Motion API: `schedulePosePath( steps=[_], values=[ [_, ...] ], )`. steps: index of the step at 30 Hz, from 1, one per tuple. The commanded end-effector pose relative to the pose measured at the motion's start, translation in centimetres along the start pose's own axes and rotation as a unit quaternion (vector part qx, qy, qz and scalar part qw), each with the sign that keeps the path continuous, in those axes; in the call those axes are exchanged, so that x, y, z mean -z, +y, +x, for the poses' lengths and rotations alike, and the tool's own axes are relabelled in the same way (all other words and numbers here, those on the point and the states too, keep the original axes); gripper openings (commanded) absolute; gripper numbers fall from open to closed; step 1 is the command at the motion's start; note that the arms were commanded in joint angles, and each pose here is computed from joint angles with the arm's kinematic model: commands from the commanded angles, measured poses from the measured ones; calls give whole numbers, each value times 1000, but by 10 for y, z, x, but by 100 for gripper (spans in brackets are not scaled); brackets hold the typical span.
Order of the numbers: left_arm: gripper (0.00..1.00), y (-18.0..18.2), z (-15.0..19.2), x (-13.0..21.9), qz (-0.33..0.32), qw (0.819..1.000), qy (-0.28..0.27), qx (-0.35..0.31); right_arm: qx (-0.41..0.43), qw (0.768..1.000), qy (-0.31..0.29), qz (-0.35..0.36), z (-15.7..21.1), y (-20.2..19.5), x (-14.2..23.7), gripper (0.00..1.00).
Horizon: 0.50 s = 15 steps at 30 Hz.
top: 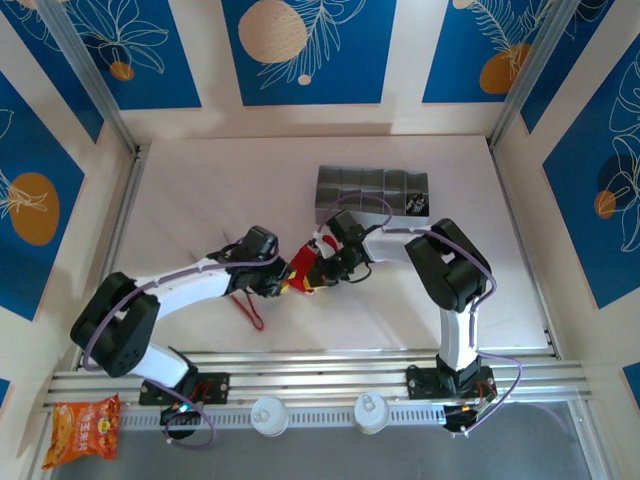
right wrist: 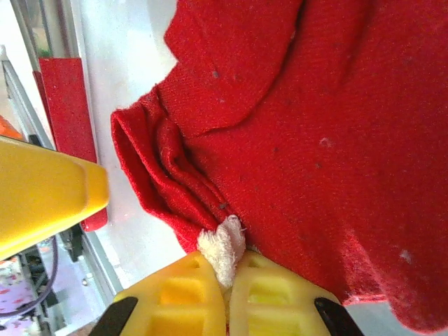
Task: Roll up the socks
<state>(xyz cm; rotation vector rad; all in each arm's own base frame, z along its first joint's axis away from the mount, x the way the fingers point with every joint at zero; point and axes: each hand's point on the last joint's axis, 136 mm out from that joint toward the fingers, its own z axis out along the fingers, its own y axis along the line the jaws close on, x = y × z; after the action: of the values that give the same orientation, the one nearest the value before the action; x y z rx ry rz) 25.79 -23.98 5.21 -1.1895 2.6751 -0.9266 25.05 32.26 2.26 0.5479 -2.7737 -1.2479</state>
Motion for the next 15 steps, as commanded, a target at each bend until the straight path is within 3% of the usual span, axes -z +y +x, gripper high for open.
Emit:
schedulePosePath(
  steps=[1, 5, 15],
  values=[
    [32, 3, -3, -9, -9, 1000, -10, -26, -84, 996, 30, 14, 18, -27, -4, 0],
    [49, -1, -5, -12, -2, 999, -22, -34, -105, 994, 37, -7, 16, -25, -2, 0],
    [48, -13, -5, -38, 0, 999, -16, -45, -120, 991, 37, -47, 15, -19, 0, 0]
  ],
)
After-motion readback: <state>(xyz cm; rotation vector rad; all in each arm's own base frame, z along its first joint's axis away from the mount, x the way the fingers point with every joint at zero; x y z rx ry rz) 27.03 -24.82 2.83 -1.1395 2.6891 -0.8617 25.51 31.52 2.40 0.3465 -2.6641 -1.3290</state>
